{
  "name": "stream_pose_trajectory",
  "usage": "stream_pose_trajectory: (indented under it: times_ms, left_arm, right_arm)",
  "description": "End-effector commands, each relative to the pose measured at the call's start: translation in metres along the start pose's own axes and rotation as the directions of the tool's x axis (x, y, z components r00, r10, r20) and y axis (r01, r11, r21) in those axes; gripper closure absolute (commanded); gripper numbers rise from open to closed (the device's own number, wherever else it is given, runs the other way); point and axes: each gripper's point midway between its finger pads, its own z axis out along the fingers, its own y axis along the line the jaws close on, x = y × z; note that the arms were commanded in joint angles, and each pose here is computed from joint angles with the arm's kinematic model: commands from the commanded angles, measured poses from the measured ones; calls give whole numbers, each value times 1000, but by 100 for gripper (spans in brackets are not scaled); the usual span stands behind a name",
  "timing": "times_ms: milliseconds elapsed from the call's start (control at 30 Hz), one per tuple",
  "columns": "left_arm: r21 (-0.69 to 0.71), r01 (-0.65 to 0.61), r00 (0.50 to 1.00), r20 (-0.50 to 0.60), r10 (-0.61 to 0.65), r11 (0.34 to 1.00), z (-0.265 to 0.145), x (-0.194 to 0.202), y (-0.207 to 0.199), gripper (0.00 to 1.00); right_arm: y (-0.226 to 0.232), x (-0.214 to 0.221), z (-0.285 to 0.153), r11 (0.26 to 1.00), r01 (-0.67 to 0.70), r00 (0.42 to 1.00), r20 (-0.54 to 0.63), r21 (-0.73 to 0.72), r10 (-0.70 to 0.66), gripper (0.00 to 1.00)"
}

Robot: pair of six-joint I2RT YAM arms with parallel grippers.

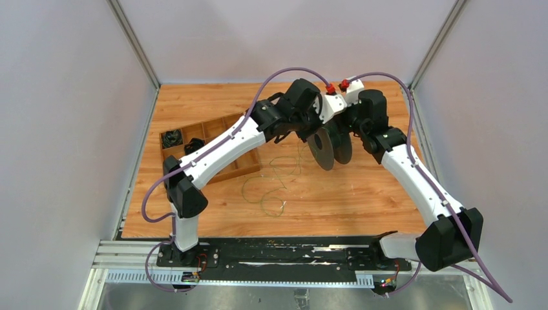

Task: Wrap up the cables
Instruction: Wrap the cable around the cable reel.

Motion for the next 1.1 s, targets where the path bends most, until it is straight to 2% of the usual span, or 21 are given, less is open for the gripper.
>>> stream_pose_trajectory:
  times_ms: [0, 233, 600, 1067]
  left_arm:
    - [-37, 30, 999, 36, -28, 999, -17, -3, 14, 84]
    - [-2, 48, 998, 37, -48, 999, -11, 6, 9, 85]
    - [25, 102, 992, 67, -103, 995, -10, 12, 16, 99]
    - [45, 128, 982, 133, -133, 991, -29, -1, 25, 100]
  right_arm:
    - [1, -9, -9, 1000, 23, 999, 36, -13, -22, 99]
    - [1, -13, -9, 1000, 18, 999, 41, -18, -18, 99]
    - [4, -16, -13, 999, 19, 998, 55, -50, -16, 99]
    - [8, -8, -12, 993, 86, 996, 45, -81, -82, 99]
